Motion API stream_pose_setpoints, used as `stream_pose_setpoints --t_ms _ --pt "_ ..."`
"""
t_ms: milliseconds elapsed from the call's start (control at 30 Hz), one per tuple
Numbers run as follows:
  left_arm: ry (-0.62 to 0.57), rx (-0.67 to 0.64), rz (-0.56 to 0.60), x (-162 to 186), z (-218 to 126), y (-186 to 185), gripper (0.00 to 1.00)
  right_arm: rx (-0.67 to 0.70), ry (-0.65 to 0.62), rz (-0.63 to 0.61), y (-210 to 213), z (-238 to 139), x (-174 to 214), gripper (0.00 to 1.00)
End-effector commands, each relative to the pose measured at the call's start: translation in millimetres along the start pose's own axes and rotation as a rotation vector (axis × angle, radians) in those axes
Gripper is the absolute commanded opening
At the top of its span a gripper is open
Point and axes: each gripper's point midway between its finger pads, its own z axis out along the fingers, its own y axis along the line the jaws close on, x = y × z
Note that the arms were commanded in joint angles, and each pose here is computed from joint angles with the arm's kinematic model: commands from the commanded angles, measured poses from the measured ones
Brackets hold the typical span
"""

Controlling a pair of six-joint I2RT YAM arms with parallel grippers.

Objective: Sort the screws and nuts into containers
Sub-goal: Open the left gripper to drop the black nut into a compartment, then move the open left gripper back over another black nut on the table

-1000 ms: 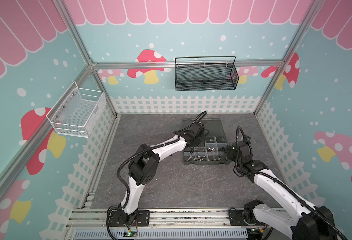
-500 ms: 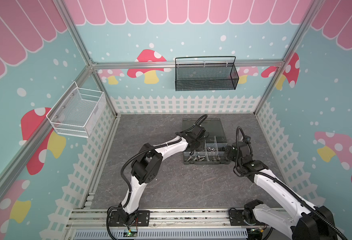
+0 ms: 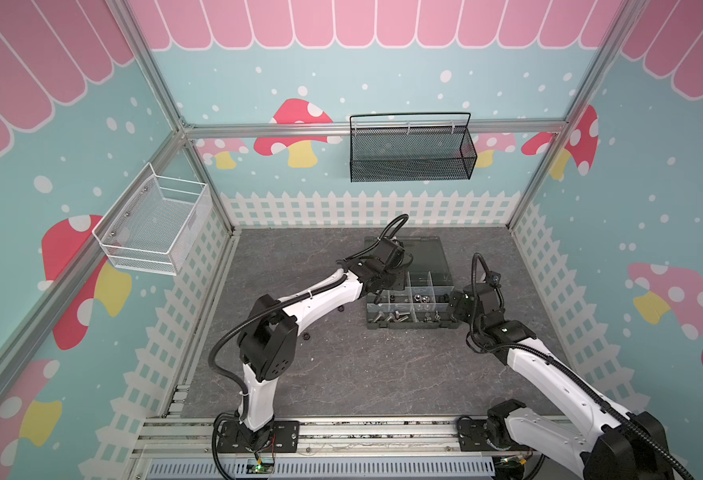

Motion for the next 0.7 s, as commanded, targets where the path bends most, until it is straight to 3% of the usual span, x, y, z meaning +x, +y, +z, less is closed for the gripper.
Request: stream_pose_setpoints --t_ms 0,200,533,667 --pt "-0.087 -0.035 0.011 -12 -31 5 0.54 0.019 -0.008 0.02 -6 -2 -1 0.97" --pt "-0.156 -0.13 -0.011 -7 -67 37 0.73 0.016 -0.006 0.017 -5 -2 -1 0.97" --pt "-0.127 -0.301 -0.136 33 -91 125 1.0 0.014 0.003 0.021 -5 0 2 0.97" --pt "-0.078 -0.37 -0.173 55 -93 157 1.0 0.014 0.003 0.02 -5 0 1 0.97"
